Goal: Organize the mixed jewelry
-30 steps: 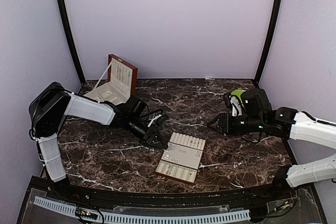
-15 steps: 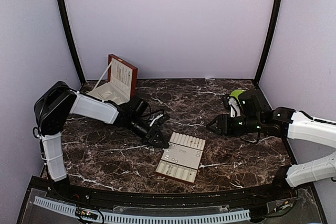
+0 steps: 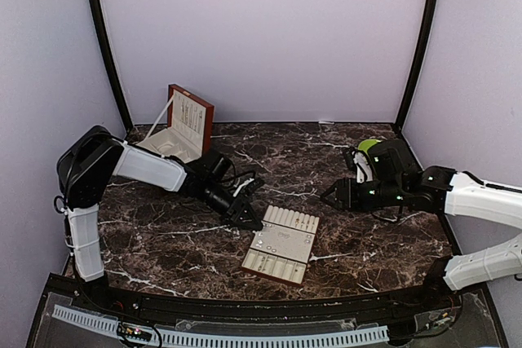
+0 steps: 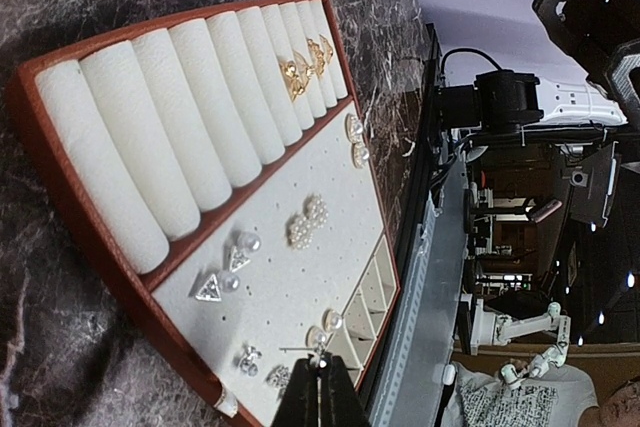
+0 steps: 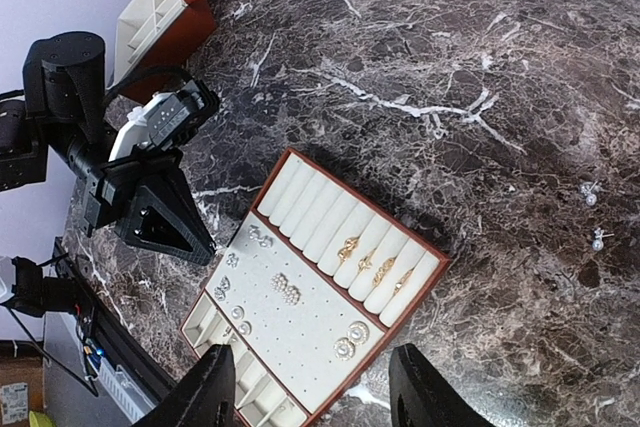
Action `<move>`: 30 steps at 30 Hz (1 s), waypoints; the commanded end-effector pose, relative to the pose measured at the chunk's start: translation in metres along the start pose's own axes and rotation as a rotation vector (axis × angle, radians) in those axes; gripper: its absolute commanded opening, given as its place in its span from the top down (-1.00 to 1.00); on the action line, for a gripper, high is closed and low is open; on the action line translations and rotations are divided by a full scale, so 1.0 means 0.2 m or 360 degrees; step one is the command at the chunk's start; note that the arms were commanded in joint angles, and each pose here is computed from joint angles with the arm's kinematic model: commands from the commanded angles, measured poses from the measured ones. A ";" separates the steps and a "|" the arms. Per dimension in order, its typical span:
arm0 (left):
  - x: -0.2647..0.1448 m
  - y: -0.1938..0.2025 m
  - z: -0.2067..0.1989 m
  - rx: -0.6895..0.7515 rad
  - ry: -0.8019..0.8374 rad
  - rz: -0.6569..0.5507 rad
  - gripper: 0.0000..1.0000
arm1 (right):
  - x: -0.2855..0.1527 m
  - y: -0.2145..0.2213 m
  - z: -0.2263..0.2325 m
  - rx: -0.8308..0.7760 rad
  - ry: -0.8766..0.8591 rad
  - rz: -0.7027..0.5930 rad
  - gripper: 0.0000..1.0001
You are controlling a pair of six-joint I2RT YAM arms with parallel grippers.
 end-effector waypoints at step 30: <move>0.01 -0.05 0.02 0.0012 0.0024 0.0007 1.00 | -0.05 -0.04 0.02 0.0013 -0.0021 -0.0091 -0.06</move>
Point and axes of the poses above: each gripper's point midway between its finger pads, its own x axis out along the fingers, its own z axis along the line the jaws close on, y = z × x, the point moved 9 cm from there along -x, back along the fingers, and after that the axes turned 7 degrees about x, right-handed, at the moved point
